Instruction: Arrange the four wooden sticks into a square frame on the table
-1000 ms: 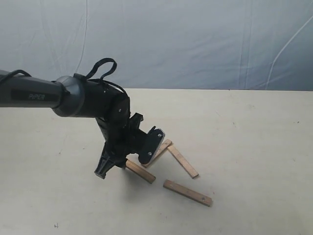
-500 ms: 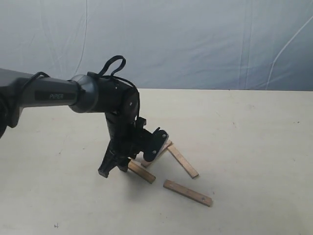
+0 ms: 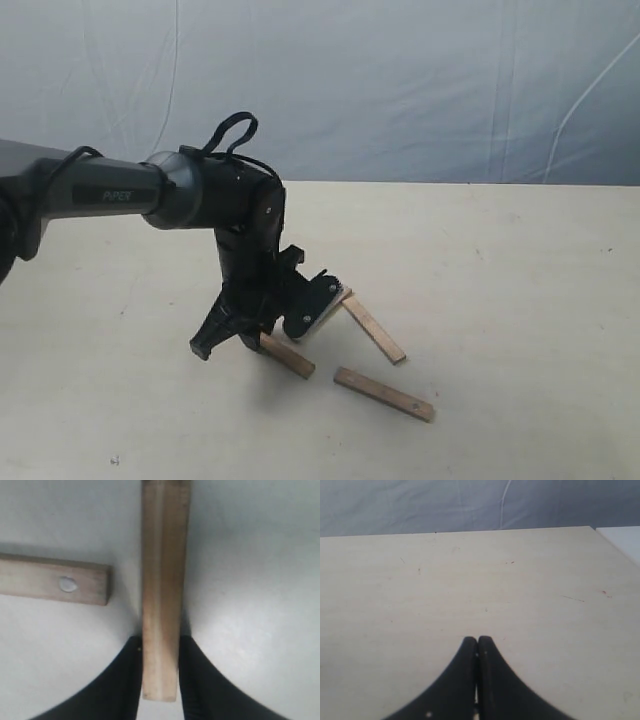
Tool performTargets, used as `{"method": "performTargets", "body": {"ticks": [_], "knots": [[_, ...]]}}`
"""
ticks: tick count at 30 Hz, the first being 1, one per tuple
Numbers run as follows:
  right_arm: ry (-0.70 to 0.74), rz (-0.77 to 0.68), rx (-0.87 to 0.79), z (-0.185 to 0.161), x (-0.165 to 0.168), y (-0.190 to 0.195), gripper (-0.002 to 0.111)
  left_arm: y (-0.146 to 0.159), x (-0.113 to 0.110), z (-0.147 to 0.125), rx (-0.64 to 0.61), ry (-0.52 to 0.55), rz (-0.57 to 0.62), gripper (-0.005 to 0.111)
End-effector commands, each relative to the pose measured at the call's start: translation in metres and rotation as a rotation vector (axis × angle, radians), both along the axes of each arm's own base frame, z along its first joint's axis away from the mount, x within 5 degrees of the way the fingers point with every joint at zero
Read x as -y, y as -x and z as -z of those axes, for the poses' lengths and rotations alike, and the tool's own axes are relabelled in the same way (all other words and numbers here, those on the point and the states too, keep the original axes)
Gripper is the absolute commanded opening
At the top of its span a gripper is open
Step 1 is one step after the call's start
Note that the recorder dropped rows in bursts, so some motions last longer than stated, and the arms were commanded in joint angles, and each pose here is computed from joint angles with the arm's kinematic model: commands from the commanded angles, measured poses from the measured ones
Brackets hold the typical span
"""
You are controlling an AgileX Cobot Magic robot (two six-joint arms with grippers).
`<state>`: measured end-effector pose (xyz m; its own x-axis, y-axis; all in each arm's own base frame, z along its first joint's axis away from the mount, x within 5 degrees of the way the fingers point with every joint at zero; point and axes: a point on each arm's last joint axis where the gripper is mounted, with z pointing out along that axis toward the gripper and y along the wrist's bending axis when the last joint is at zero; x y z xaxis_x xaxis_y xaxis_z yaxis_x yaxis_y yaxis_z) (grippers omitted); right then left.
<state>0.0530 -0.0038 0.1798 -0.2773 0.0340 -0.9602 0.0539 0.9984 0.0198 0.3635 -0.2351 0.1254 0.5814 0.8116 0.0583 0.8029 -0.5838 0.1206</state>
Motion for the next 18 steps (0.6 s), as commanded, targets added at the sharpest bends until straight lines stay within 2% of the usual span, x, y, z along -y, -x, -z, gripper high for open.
{"method": "performTargets", "body": {"ticks": [1,5,10,18], "knots": [[0.005,-0.004,0.004,0.000,0.000,0.000,-0.001,0.004,-0.001,-0.026,0.040,0.004,0.046,0.000],[0.005,-0.005,0.008,-0.001,0.000,0.000,-0.001,0.001,-0.001,-0.036,0.083,-0.007,0.085,0.000],[0.005,-0.005,0.008,-0.001,0.000,0.000,-0.001,-0.011,0.003,-0.036,0.204,0.025,0.140,0.000],[0.005,-0.005,0.008,-0.001,0.000,0.000,-0.001,-0.027,0.003,-0.016,0.174,0.008,0.123,0.000]]}}
